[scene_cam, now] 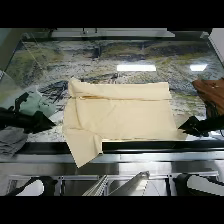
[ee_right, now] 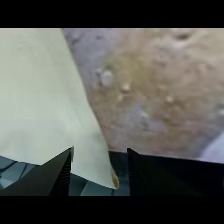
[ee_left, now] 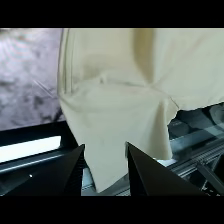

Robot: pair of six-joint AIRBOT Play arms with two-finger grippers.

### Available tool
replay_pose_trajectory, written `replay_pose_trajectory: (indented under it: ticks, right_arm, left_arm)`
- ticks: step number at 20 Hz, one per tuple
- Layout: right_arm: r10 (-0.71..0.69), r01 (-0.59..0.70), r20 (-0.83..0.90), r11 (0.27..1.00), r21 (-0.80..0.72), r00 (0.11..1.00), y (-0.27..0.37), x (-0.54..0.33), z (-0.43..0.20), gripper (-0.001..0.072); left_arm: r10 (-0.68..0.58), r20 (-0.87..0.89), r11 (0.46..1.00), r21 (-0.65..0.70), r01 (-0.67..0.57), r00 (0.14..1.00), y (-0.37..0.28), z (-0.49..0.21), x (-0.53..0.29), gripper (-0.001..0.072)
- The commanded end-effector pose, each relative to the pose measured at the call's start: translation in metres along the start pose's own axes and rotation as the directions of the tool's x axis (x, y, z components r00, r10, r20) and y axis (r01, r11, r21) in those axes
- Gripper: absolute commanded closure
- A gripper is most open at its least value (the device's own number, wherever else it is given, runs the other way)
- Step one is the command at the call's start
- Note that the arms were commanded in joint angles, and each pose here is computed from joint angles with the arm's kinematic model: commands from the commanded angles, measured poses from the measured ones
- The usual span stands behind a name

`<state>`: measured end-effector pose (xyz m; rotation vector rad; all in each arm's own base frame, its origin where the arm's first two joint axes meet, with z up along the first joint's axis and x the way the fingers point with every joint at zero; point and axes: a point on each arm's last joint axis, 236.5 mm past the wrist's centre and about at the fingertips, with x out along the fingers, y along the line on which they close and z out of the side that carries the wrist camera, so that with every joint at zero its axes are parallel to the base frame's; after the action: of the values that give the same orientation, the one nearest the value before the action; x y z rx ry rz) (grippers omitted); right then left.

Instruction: Fold the shirts.

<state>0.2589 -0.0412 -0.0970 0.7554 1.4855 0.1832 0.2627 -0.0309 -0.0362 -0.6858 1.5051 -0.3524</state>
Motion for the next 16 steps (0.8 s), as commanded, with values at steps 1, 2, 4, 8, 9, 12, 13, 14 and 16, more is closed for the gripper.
replay_pose_trajectory:
  ticks: [1, 2, 4, 8, 9, 12, 13, 14, 16]
  right_arm:
    - [-0.008, 0.008, 0.02, 1.0, 0.003, 1.0, -0.009, 0.004, 0.001, 0.0307]
    - [0.016, -0.016, 0.015, 1.0, -0.002, 1.0, -0.005, 0.009, 0.001, 0.0307]
    - [0.065, -0.065, 0.0, 0.998, -0.017, 0.998, 0.007, 0.022, 0.003, 0.0309]
    - [0.077, -0.083, -0.085, 0.995, -0.059, 0.993, 0.022, 0.056, -0.004, 0.0373]
    - [0.073, -0.08, -0.101, 0.994, -0.071, 0.992, 0.025, 0.061, -0.006, 0.0371]
    - [0.073, -0.082, -0.089, 0.992, -0.094, 0.993, 0.03, 0.064, -0.002, 0.0372]
    - [0.086, -0.093, -0.079, 0.991, -0.096, 0.993, 0.032, 0.064, 0.0, 0.0372]
    - [0.1, -0.107, -0.071, 0.989, -0.104, 0.992, 0.036, 0.064, 0.002, 0.0371]
    - [0.115, -0.121, -0.062, 0.987, -0.109, 0.991, 0.039, 0.064, 0.004, 0.0372]
  left_arm:
    - [0.012, 0.066, 1.0, -0.015, -0.011, 0.998, 0.002, -0.027, 0.008, 0.0423]
    - [0.006, 0.09, 1.0, -0.012, -0.005, 0.996, -0.001, -0.03, 0.008, 0.0423]
    - [0.016, 0.125, 1.0, -0.01, -0.015, 0.992, -0.002, -0.035, 0.009, 0.0423]
    - [0.009, 0.099, 0.998, -0.065, -0.003, 0.995, 0.001, -0.056, 0.022, 0.0422]
    - [0.005, 0.079, 0.996, -0.09, 0.002, 0.997, 0.004, -0.063, 0.029, 0.0422]
    - [-0.011, 0.021, 0.99, -0.141, 0.013, 1.0, 0.009, -0.085, 0.047, 0.0422]
    - [-0.015, 0.006, 0.986, -0.166, 0.016, 1.0, 0.011, -0.091, 0.052, 0.0421]
    - [-0.013, -0.003, 0.985, -0.173, 0.012, 1.0, 0.013, -0.096, 0.057, 0.0421]
    - [0.005, -0.002, 0.984, -0.176, -0.005, 1.0, 0.018, -0.096, 0.066, 0.0421]
